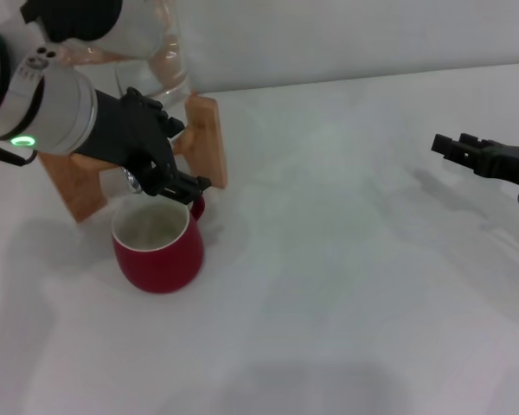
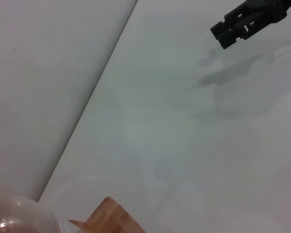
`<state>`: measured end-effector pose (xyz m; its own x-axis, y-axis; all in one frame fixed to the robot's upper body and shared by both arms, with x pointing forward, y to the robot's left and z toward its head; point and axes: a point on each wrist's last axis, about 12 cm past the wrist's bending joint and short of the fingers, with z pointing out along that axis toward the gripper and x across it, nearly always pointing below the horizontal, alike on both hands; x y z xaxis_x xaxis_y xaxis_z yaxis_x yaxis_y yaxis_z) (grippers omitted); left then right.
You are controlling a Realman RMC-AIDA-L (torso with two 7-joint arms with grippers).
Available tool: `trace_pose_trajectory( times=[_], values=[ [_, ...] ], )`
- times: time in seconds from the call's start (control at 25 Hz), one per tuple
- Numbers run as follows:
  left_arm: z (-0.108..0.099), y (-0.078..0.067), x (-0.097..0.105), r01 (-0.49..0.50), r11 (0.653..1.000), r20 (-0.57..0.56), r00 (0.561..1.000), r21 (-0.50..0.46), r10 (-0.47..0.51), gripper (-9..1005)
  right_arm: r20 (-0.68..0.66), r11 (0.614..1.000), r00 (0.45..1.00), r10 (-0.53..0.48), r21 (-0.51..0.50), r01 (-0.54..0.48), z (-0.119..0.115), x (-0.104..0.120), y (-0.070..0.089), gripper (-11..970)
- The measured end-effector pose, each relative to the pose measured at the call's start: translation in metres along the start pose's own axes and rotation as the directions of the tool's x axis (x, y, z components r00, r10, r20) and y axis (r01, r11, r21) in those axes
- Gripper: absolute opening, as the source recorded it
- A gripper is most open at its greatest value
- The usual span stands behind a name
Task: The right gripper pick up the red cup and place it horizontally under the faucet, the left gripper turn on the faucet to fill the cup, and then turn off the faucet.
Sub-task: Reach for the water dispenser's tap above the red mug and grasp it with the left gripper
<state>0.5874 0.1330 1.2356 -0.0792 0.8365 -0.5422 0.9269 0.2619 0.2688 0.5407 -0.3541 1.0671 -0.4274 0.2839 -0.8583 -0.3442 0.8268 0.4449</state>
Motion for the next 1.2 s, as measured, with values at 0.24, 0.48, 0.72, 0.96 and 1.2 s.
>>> trace_pose_trajectory(
  times=[0.24,0.48,0.72,0.96,1.2],
  values=[
    [-0.0003,-0.0009,0.0022,0.003,1.000,-0.007,1.000,0.007,-0.003,799,-0.001,1.000,1.000,0.001,0.001,-0.001,-0.0004,0.0004,-0.0003,594],
    [-0.0021,-0.0033,0.0017,-0.001,1.000,-0.015,1.000,0.020,0.001,800,-0.001,1.000,1.000,0.001,0.003,-0.001,-0.0009,0.0007,-0.0007,594],
    [-0.0071,-0.0056,-0.0007,-0.010,1.000,-0.013,1.000,0.018,0.010,800,-0.006,1.000,1.000,0.004,0.006,-0.004,-0.0005,0.0014,-0.0017,594],
    [-0.0096,-0.0070,-0.0006,-0.012,1.000,-0.012,1.000,0.016,0.012,800,-0.006,1.000,1.000,0.002,0.004,-0.002,0.0005,0.0008,-0.0013,594],
    [-0.0095,-0.0060,-0.0006,-0.013,1.000,-0.012,1.000,0.007,0.013,800,-0.006,1.000,1.000,0.002,0.003,-0.002,0.0008,0.0006,-0.0012,594]
  ],
)
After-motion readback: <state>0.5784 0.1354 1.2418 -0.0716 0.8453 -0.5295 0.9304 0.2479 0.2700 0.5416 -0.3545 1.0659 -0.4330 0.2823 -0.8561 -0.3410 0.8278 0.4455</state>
